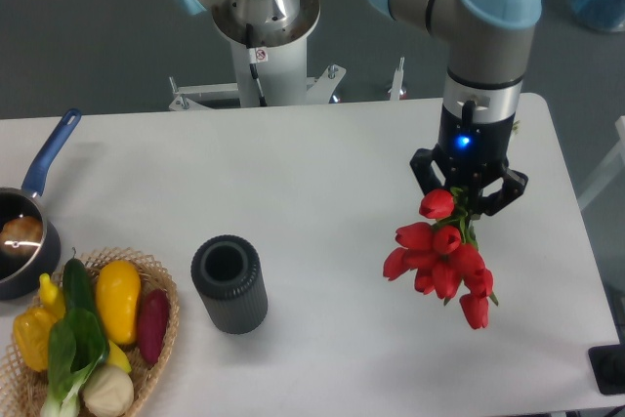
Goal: Insert the flowers into the vase
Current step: 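Carry the red tulip bunch with the gripper toward the gray vase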
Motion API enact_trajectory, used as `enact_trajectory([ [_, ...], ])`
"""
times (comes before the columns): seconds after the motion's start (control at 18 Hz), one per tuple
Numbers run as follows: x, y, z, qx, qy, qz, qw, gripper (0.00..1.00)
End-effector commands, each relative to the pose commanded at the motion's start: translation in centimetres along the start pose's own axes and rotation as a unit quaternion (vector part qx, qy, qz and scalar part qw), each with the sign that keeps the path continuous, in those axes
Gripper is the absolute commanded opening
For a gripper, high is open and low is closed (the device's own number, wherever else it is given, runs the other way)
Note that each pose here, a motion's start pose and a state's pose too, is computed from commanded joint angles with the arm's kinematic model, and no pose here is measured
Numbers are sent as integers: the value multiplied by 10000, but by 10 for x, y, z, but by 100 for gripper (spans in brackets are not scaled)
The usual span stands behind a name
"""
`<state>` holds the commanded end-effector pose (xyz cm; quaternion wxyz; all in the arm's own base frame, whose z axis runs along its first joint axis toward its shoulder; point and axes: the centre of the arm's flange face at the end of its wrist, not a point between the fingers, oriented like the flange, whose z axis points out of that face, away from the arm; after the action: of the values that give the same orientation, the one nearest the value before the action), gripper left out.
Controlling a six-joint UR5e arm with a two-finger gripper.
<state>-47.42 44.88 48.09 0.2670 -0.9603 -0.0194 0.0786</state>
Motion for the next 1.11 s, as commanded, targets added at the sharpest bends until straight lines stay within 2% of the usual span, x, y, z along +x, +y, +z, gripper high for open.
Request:
enact_trajectory([
  [0.22,21,-14,-15,928,277,-321,9948,5],
  [0.33,28,-20,-21,1112,385,-409,9922,5],
  [0.56,52,-37,-19,1281,622,-272,9894,6],
  [0.78,68,-46,-19,2101,1411,-397,9666,5],
  [0.94,75,-46,-26,2298,1593,-398,9593,4],
  [1.11,85,-48,-41,2649,1857,-370,9455,4],
])
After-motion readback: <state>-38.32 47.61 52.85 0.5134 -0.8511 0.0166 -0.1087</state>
